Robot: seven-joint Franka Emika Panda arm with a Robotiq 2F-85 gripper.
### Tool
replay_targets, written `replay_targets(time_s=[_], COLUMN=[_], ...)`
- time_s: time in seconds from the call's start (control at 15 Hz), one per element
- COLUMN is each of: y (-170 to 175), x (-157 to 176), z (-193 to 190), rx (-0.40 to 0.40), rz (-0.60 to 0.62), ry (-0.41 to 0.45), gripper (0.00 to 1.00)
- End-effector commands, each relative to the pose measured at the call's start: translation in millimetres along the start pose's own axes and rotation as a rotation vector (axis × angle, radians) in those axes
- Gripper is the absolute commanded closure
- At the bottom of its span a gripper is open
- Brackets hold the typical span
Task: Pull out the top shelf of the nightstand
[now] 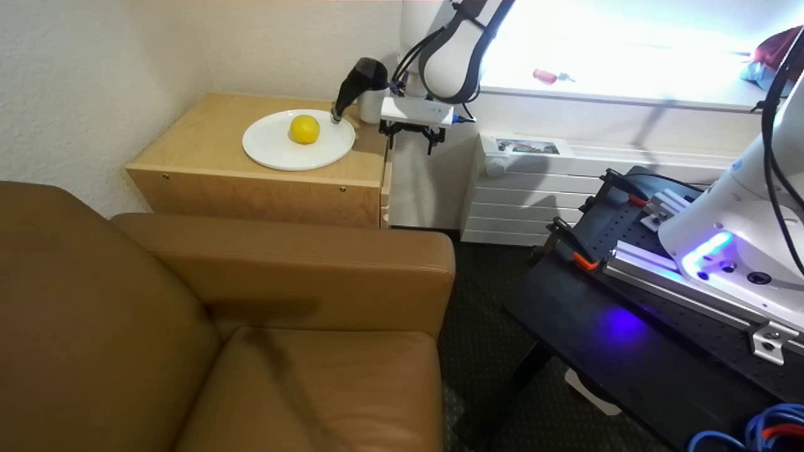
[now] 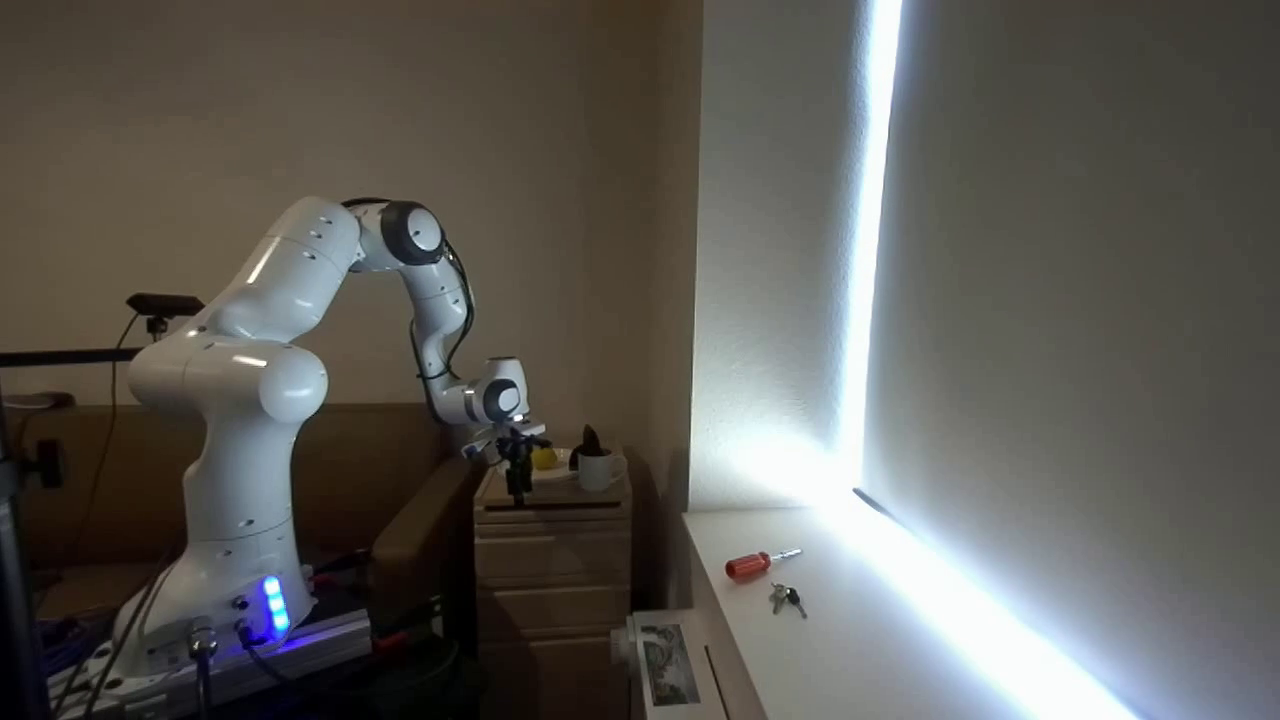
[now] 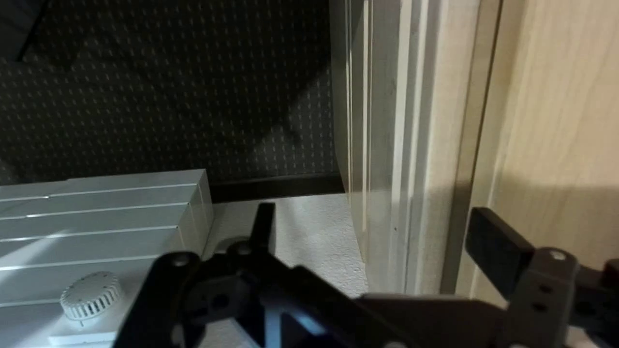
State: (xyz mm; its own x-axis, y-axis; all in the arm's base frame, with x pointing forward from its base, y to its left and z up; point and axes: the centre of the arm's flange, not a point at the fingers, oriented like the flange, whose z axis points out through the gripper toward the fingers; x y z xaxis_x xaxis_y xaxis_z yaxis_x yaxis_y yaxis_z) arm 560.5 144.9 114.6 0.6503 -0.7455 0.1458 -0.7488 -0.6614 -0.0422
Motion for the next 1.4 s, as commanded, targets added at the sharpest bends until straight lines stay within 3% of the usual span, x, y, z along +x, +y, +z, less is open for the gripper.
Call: replay_targets(time_s=[0.0,0.27,0.33,0.53,1.0,1.07,1.13,1.33], y=[-21,-24,-12,-12,14,18,12,16], x=[5,4,1,1,27,31,25,31], z=[39,65,44,44,62,63,56,60], rx=[0.016,-0.002,-0.013,-0.012,0.187,0.2,0.136,0.169], rz=[-0.028,-0.039,-0.029,-0.034,0.019,0.019,0.026,0.028], ry=[0.044,0.012,0.023,0.02,-0.186,-0.205,-0.165,-0.191], gripper=[0.0,0.0,0.0,0.0,0.0,0.0,0.0,0.0])
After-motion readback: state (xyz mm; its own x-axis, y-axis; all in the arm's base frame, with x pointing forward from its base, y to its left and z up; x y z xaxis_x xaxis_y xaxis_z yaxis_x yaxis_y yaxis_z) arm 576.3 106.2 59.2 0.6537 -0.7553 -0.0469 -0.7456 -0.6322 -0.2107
